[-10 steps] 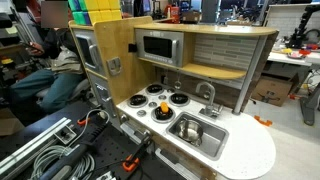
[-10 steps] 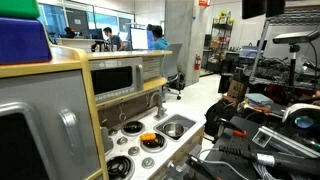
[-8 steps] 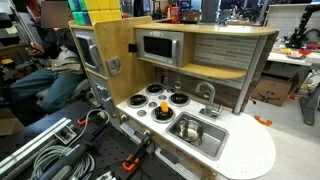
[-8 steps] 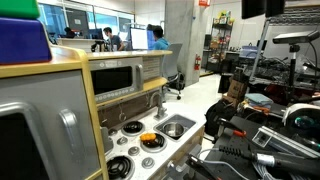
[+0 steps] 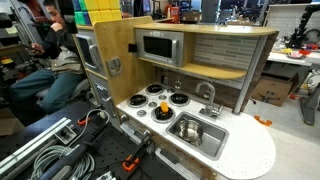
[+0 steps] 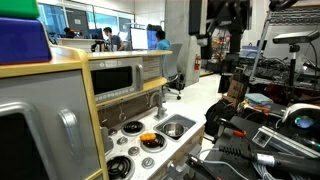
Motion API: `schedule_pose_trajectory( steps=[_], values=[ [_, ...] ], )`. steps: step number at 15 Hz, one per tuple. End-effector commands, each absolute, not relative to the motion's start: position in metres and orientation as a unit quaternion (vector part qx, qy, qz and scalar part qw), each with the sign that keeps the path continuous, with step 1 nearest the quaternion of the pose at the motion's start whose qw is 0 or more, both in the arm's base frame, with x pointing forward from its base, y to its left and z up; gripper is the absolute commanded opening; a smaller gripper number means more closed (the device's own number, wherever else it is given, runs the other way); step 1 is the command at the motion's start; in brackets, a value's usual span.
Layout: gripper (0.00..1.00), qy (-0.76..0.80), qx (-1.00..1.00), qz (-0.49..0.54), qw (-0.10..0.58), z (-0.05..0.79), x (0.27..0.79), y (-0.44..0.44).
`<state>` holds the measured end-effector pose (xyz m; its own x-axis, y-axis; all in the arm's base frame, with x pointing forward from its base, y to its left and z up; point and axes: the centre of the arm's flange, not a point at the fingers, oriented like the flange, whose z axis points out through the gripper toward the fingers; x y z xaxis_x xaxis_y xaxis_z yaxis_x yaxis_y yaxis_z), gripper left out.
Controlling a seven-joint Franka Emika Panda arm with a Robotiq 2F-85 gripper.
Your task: Pick the orange object and put it in the pot in the sink
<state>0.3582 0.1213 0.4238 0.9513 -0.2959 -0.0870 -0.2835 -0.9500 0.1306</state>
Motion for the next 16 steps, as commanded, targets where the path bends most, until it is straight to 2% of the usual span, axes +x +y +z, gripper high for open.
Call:
schedule_pose_trajectory(
  steps=[1,4,5,6,9,10,16],
  values=[
    [1.0,-0.21,0.976,-0.038,0.036,0.394,0.417,0.094],
    [1.0,-0.268,0.963,-0.032,0.021,0.376,0.453,0.066],
    [1.0,-0.276,0.959,-0.06,0.024,0.374,0.457,0.062],
    [1.0,-0.253,0.966,-0.041,0.024,0.376,0.429,0.064],
    [1.0,-0.269,0.961,-0.057,0.021,0.364,0.446,0.056],
    [1.0,-0.202,0.977,-0.051,0.048,0.371,0.432,0.051],
    [1.0,-0.044,0.994,-0.062,0.073,0.386,0.415,0.005]
  ],
)
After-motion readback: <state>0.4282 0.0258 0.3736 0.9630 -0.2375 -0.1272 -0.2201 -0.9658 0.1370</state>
